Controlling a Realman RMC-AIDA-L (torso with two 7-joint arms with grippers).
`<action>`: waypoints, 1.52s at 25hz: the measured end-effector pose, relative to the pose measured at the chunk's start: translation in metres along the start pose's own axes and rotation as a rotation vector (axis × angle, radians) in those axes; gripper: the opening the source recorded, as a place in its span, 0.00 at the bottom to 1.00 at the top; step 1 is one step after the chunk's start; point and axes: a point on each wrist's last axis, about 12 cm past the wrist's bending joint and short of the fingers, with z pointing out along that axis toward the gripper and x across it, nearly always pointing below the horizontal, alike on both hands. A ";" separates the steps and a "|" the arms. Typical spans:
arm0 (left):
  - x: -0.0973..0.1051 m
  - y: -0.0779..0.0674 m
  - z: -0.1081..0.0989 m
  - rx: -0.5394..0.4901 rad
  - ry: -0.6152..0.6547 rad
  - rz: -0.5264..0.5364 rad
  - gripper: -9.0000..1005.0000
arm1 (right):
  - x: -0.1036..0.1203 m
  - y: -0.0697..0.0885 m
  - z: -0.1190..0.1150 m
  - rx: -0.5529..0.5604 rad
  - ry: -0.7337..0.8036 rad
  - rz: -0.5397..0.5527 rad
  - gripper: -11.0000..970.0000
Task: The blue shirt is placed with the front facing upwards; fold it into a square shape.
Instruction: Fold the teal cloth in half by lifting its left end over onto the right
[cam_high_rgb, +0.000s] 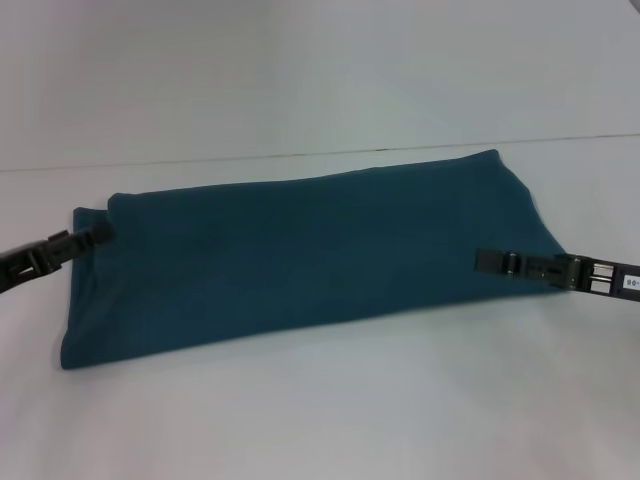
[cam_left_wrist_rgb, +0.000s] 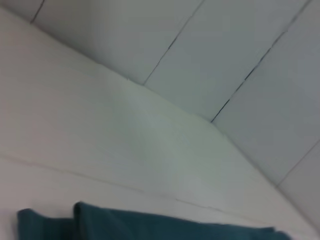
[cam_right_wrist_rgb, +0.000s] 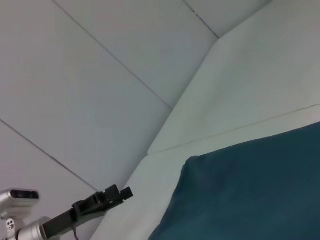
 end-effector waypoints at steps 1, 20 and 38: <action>0.000 0.001 0.002 -0.017 0.018 -0.002 0.88 | 0.000 -0.001 -0.001 0.004 -0.001 0.001 0.91; -0.064 -0.002 0.041 -0.324 0.330 -0.149 0.88 | -0.007 -0.007 -0.003 0.069 0.092 -0.019 0.91; -0.042 -0.002 0.057 -0.386 0.339 -0.093 0.88 | -0.006 -0.008 -0.006 0.075 0.064 -0.020 0.91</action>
